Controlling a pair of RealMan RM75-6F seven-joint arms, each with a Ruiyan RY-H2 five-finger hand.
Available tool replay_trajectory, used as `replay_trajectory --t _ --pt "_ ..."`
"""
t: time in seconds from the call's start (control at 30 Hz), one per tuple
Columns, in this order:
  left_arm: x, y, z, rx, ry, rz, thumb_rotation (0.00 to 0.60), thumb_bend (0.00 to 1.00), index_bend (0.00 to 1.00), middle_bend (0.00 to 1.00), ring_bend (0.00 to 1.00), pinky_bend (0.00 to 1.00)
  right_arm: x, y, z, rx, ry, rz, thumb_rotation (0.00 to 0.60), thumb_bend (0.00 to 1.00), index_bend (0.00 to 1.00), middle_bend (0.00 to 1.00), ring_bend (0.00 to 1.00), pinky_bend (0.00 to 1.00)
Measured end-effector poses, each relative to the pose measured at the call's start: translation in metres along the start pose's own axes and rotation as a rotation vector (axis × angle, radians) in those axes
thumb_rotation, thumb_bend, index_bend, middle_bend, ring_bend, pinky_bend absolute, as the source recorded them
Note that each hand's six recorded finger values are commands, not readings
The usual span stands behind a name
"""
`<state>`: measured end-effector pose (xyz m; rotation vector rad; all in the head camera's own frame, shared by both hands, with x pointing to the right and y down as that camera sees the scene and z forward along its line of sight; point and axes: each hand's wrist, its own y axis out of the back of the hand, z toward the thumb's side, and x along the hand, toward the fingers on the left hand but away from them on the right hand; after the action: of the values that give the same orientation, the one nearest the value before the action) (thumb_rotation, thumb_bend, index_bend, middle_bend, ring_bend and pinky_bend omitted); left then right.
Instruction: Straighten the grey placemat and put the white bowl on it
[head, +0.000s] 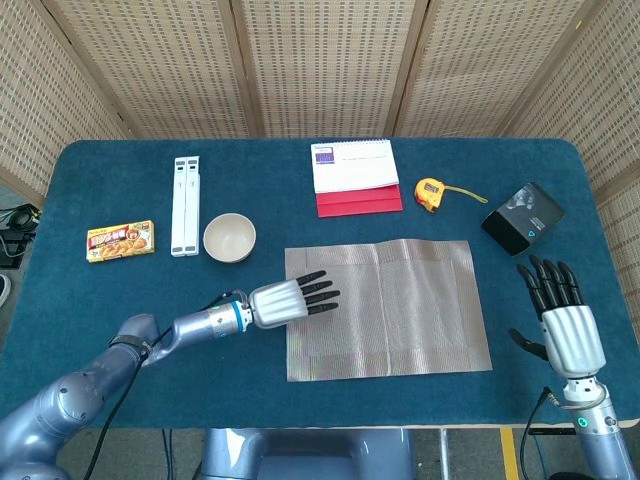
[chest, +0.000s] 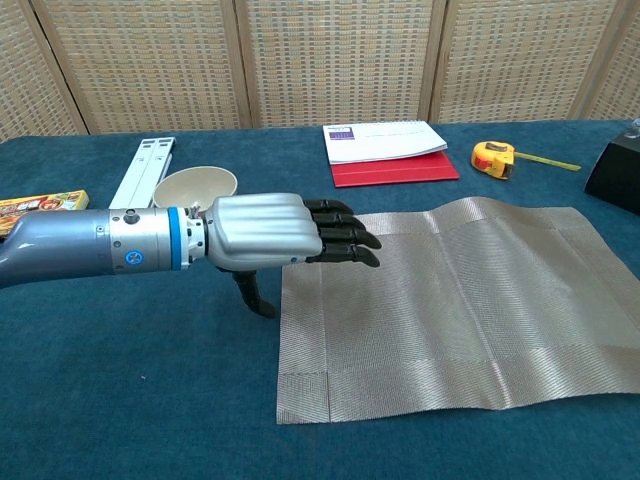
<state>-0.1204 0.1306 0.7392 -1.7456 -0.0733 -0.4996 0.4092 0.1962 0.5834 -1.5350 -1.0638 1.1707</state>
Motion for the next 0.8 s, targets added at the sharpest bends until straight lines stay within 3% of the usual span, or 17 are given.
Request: replay_trajectory --t 0.33,0.6,0.8 --pt "0.014 0.0 0.005 0.018 0.007 0.003 0.6 0.0 0.09 0.0 0.0 0.0 0.0 0.0 0.0 -0.006 -0.002 0.002 0.6 0.0 0.0 0.0 0.0 0.0" --pt "0.016 0.0 0.007 0.019 -0.001 0.005 0.6 0.31 0.15 0.0 0.0 0.0 0.001 0.001 0.002 -0.009 0.003 0.0 0.6 0.0 0.0 0.0 0.0 0.0" --pt "0.013 0.004 0.001 0.003 0.013 0.021 0.6 0.39 0.16 0.0 0.0 0.0 0.001 0.002 0.002 -0.012 0.006 -0.001 0.6 0.0 0.0 0.0 0.0 0.0"
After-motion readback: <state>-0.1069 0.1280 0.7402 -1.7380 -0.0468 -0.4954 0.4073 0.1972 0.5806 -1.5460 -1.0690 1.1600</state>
